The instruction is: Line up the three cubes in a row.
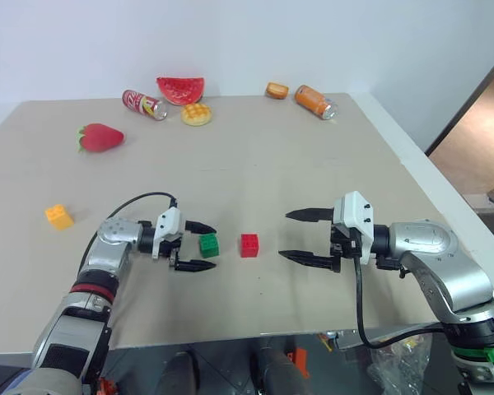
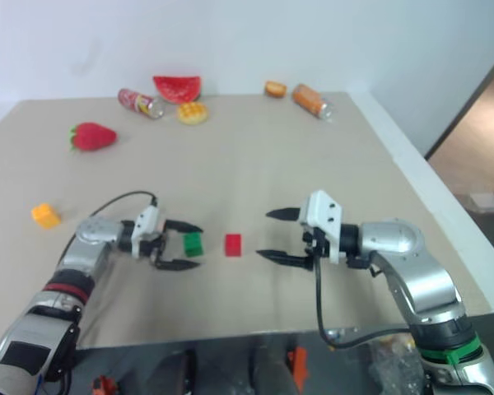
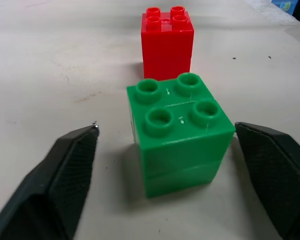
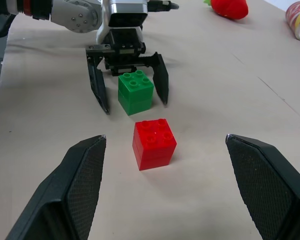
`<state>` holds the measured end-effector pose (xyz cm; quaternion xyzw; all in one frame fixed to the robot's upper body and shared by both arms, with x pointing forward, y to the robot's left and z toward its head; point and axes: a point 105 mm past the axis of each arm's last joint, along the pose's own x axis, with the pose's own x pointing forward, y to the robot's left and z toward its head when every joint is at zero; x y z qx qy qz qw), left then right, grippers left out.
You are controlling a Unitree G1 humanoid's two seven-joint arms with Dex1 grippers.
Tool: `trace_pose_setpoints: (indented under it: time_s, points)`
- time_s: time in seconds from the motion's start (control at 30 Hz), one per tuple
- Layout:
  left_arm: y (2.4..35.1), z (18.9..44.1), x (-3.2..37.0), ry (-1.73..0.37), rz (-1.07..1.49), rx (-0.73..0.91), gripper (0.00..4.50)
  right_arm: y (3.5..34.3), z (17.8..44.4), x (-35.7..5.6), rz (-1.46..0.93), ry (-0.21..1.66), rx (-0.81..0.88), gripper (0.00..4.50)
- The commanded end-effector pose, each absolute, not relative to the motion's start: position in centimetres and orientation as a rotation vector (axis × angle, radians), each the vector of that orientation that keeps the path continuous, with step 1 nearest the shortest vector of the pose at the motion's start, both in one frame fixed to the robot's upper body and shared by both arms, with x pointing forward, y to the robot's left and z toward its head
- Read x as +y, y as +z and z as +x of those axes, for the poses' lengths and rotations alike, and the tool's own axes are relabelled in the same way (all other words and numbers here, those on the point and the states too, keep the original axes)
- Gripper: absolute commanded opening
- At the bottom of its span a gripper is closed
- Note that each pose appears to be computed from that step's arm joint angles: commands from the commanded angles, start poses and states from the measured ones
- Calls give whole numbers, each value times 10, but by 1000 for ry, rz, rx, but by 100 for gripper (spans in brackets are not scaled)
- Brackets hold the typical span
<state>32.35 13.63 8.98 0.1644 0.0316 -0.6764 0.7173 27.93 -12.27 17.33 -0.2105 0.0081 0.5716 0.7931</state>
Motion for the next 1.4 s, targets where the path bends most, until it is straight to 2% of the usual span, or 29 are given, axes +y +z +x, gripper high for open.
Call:
trace_pose_setpoints:
  time_s: [0.03,0.27,0.4,0.5,0.6,0.7,0.9,0.97,1.03,1.3,1.4]
  points:
    - [98,318,163,-1467,371,102,448,183,280,-121,-477,1233,-27,397]
    - [107,305,218,-1314,413,228,448,184,283,-117,-482,1244,-42,397]
    - [125,306,227,-1130,277,145,448,189,295,-109,-475,1209,-95,397]
    - [137,311,231,-906,127,76,448,198,315,-99,-463,1121,-163,397]
    - [134,306,235,-705,34,71,448,209,323,-84,-425,1098,-220,397]
    - [126,295,237,-553,-10,94,448,212,321,-72,-408,1131,-243,397]
    - [102,290,263,-153,49,169,448,203,321,-66,-402,1172,-226,397]
    - [88,295,290,108,-23,236,448,200,319,-63,-402,1197,-217,397]
    - [88,296,305,279,-86,224,448,198,316,-61,-401,1219,-211,397]
    - [94,292,327,595,-116,215,448,196,314,-58,-407,1237,-206,397]
    - [98,294,332,622,-89,216,448,195,314,-58,-409,1238,-203,397]
